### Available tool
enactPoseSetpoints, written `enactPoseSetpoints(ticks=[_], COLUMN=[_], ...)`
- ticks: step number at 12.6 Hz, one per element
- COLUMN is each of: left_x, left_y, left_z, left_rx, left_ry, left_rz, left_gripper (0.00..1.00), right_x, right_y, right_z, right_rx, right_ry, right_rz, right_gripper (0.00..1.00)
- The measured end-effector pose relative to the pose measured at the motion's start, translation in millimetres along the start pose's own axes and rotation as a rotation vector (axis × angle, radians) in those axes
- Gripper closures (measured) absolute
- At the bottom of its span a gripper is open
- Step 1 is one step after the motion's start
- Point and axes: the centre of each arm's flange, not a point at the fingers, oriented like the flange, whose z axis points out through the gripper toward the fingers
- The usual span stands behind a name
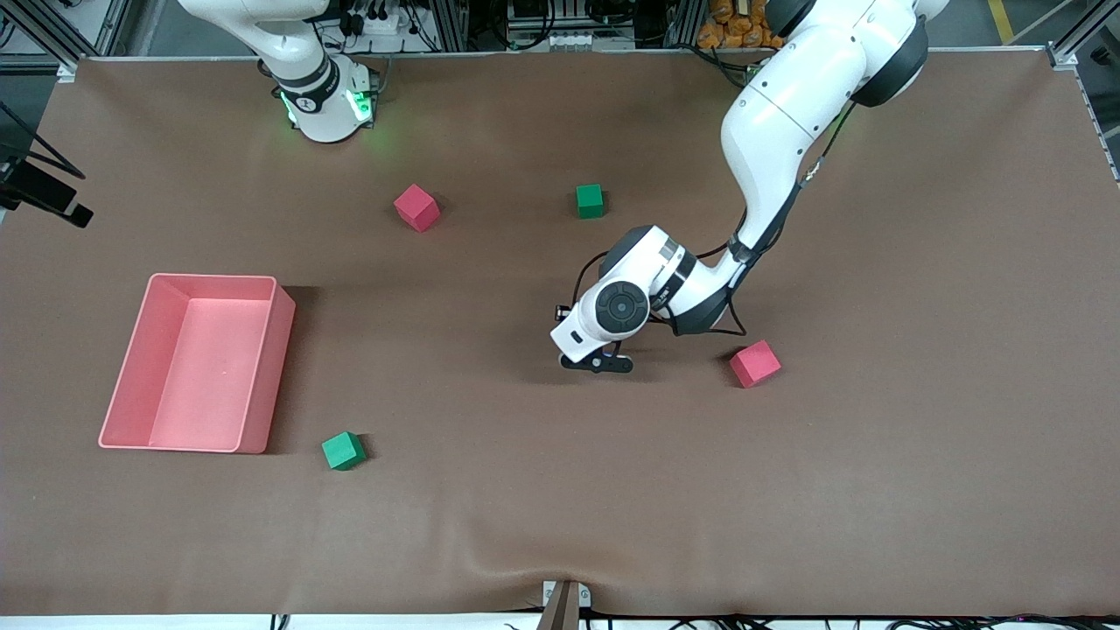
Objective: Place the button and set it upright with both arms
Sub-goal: 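Close the left gripper on the button body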
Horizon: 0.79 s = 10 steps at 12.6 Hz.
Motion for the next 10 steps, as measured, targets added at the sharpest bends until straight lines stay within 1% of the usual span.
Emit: enactPoseSetpoints(ticks=[1,2,4,7,8,10], left_x=[-0.1,-0.3,-0.2,-0.1,0.0,0.9], left_y=[0.0,0.2,0.4,0.6,1.5,4.9], left_z=[0.1,0.2,-0.4,-0.9,-1.9,-8.0], left_rx=[0.001,0.001,0.001,0.000,-0.001,-0.007], left_ry=[-0.001,-0.001,-0.001,0.000,0.002,0.012], left_rz=[0.000,0.000,0.001,0.000,-0.003,-0.041], left_gripper=[0.40,0.40,0.58,0.59,0.59,0.59], right_x=[-0.1,-0.1,0.0,-0.7,-1.1,-1.2], right_y=[-0.2,-0.4,-0.5,-0.9,-1.5,-1.3], right_z=[0.0,0.0,0.1,0.7,1.0,1.1], right_rx=[0.000,0.000,0.000,-0.002,-0.010,-0.040], right_ry=[0.000,0.000,0.000,-0.007,-0.008,-0.005], right_rz=[0.000,-0.001,-0.001,-0.006,-0.029,-0.128], right_gripper=[0.00,0.00,0.00,0.00,0.00,0.00])
